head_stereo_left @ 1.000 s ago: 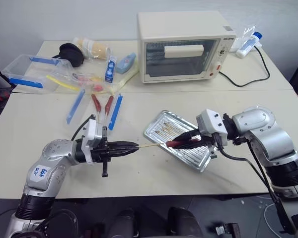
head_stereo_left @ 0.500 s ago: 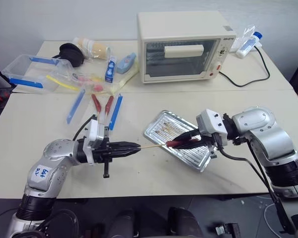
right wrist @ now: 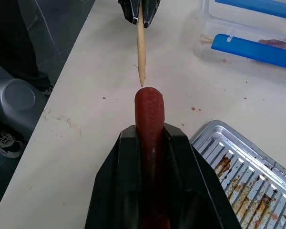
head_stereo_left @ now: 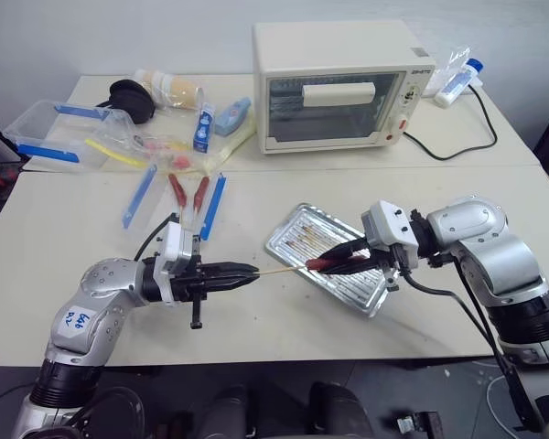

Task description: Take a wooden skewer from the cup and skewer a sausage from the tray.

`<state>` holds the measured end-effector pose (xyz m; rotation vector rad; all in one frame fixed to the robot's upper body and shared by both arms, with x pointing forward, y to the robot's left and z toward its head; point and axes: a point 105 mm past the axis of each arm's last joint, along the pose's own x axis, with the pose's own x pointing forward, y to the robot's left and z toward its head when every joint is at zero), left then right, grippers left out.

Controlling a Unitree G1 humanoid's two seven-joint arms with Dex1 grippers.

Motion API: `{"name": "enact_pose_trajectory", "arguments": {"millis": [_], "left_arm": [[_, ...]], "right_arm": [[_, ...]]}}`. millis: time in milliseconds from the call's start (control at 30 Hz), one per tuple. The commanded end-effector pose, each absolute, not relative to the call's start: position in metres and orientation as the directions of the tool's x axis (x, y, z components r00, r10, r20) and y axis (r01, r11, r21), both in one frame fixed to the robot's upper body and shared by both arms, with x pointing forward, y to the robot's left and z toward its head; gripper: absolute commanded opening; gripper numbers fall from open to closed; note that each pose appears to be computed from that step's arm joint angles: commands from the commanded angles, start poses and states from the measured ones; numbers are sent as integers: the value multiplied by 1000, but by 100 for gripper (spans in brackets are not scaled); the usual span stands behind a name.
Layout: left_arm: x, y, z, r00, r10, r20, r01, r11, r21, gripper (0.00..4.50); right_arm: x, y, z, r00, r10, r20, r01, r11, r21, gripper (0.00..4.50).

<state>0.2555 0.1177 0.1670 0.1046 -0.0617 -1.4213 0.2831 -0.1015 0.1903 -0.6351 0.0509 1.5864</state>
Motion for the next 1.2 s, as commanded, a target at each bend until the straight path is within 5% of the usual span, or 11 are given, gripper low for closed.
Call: {"name": "enact_pose_trajectory", "arguments": {"millis": [33,1200], "left_arm": [[256,119,168,152,-988,-14,981,149,126,0],[258,110,166,126,-992,12,985,127,119,0]], "right_arm": [[281,-104,200,32,907,-421,-914,-144,-380,41],[274,-90,197,-14,906,-422,-912,-184,-366,41]]}}
